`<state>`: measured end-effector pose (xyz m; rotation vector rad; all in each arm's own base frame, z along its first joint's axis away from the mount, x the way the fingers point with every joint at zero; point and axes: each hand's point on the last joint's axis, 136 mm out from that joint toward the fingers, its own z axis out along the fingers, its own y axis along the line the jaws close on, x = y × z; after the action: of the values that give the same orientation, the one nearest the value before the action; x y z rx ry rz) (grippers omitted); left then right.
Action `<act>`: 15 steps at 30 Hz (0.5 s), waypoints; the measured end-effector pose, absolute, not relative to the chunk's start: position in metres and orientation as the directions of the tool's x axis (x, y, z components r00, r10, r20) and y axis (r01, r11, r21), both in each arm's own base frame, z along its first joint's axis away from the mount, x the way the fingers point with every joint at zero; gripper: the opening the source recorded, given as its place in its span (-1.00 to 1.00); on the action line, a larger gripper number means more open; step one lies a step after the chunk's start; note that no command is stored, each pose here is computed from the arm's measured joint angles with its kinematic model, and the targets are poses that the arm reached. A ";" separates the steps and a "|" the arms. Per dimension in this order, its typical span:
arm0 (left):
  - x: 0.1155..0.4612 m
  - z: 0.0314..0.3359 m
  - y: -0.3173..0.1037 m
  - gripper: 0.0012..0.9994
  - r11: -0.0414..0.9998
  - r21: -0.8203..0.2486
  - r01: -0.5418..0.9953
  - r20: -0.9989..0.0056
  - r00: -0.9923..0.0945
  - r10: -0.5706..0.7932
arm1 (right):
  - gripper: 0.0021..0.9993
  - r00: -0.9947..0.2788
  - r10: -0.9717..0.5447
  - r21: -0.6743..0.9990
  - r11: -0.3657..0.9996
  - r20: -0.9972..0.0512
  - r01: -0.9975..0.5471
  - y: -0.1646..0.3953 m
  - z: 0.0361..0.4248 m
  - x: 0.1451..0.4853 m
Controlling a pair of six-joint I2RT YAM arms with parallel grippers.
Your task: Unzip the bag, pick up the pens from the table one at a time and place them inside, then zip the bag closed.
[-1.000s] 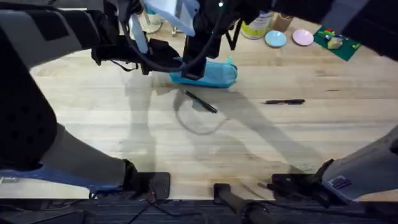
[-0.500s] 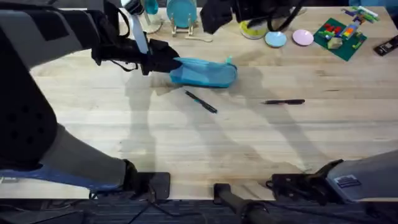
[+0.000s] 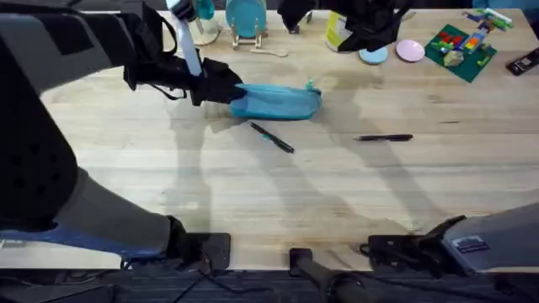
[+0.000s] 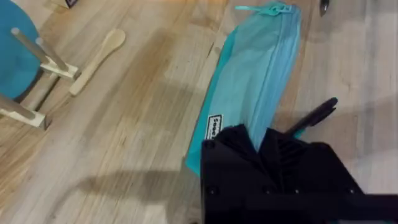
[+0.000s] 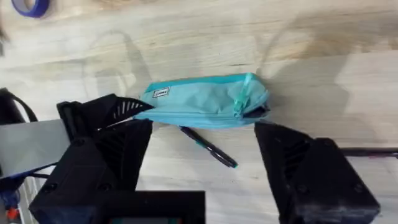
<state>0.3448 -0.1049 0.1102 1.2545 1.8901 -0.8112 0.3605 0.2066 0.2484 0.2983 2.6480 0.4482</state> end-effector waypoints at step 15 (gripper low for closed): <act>0.339 0.102 -0.143 -0.92 0.224 -0.045 0.974 -0.797 -0.170 0.579 | 1.00 -0.908 0.294 0.290 0.934 -0.300 0.207 0.190 0.227 0.351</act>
<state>0.3388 -0.1433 0.1016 1.4332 1.8425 -0.7651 0.3511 0.1896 0.2269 0.3671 2.7490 0.3595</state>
